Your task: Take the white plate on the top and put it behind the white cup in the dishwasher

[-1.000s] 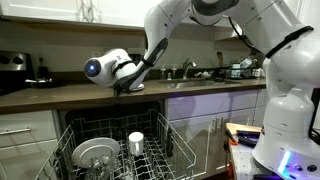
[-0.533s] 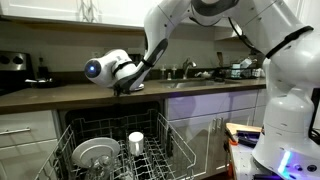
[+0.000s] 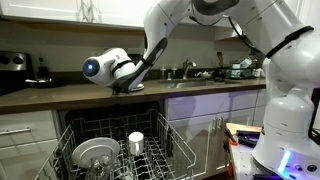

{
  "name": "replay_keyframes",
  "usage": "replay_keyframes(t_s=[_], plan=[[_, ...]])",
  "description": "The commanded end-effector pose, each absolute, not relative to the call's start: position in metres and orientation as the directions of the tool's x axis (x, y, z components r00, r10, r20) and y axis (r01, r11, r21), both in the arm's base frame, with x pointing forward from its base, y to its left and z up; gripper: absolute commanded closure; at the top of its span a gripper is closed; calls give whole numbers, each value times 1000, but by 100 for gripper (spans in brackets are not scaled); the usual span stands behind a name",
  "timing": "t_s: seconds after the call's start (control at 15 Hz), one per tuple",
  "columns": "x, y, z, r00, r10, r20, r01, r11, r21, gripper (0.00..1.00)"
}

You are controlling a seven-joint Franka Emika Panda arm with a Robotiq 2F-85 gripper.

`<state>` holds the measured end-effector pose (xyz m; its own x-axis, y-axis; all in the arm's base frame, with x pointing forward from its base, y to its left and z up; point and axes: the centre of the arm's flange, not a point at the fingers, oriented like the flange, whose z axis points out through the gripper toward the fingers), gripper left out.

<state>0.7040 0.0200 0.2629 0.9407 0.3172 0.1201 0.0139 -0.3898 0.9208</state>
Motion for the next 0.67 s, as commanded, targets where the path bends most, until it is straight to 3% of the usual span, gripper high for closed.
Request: replay_keyframes(t_s=[0.0, 0.53, 0.6], plan=[[705, 31, 281, 932, 340, 128, 5, -364, 931, 93], [713, 51, 290, 916, 367, 164, -10, -388, 922, 91], [712, 51, 290, 915, 368, 166, -10, -390, 921, 69]])
